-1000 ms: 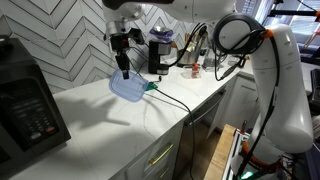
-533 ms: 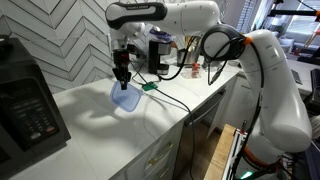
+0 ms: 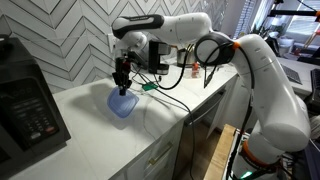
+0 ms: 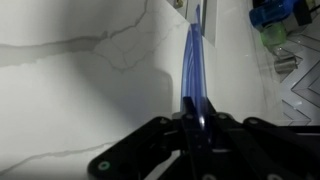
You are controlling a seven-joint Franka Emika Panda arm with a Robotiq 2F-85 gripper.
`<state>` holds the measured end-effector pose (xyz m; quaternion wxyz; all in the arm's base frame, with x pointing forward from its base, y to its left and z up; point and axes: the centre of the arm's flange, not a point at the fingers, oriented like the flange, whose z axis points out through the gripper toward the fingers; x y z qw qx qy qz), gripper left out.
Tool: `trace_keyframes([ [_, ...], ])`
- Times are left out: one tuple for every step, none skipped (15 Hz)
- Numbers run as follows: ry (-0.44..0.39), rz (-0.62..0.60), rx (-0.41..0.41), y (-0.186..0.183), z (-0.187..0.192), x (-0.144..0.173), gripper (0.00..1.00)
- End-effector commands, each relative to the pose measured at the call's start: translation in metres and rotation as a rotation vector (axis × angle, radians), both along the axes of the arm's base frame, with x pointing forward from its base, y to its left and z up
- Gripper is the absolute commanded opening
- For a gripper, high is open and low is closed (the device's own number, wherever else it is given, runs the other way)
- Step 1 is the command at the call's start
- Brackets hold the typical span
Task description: Remove the lid from the utensil holder
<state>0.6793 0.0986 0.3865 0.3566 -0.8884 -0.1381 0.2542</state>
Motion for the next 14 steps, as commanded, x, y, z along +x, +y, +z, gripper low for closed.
trace_keyframes([
  [0.037, -0.069, 0.022, -0.010, 0.002, 0.006, 0.39],
  [0.037, -0.085, 0.015, -0.013, 0.003, 0.006, 0.47],
  [0.028, -0.104, -0.011, -0.018, 0.008, 0.004, 0.54],
  [0.027, -0.121, -0.063, -0.024, 0.013, 0.002, 0.62],
  [0.018, -0.149, -0.115, -0.028, 0.017, 0.001, 0.69],
  [-0.001, -0.170, -0.170, -0.034, 0.028, -0.004, 0.76],
  [-0.018, -0.192, -0.206, -0.039, 0.038, -0.008, 0.85],
  [-0.045, -0.198, -0.248, -0.042, 0.055, -0.014, 0.92],
  [-0.080, -0.169, -0.289, -0.041, 0.072, -0.021, 1.00],
  [-0.109, -0.107, -0.313, -0.037, 0.092, -0.033, 1.00],
  [-0.136, -0.057, -0.332, -0.034, 0.109, -0.043, 1.00],
  [-0.097, -0.122, -0.269, -0.043, 0.083, -0.008, 1.00],
  [-0.119, -0.113, -0.278, -0.039, 0.100, -0.014, 1.00],
  [-0.128, -0.113, -0.278, -0.037, 0.105, -0.015, 1.00],
])
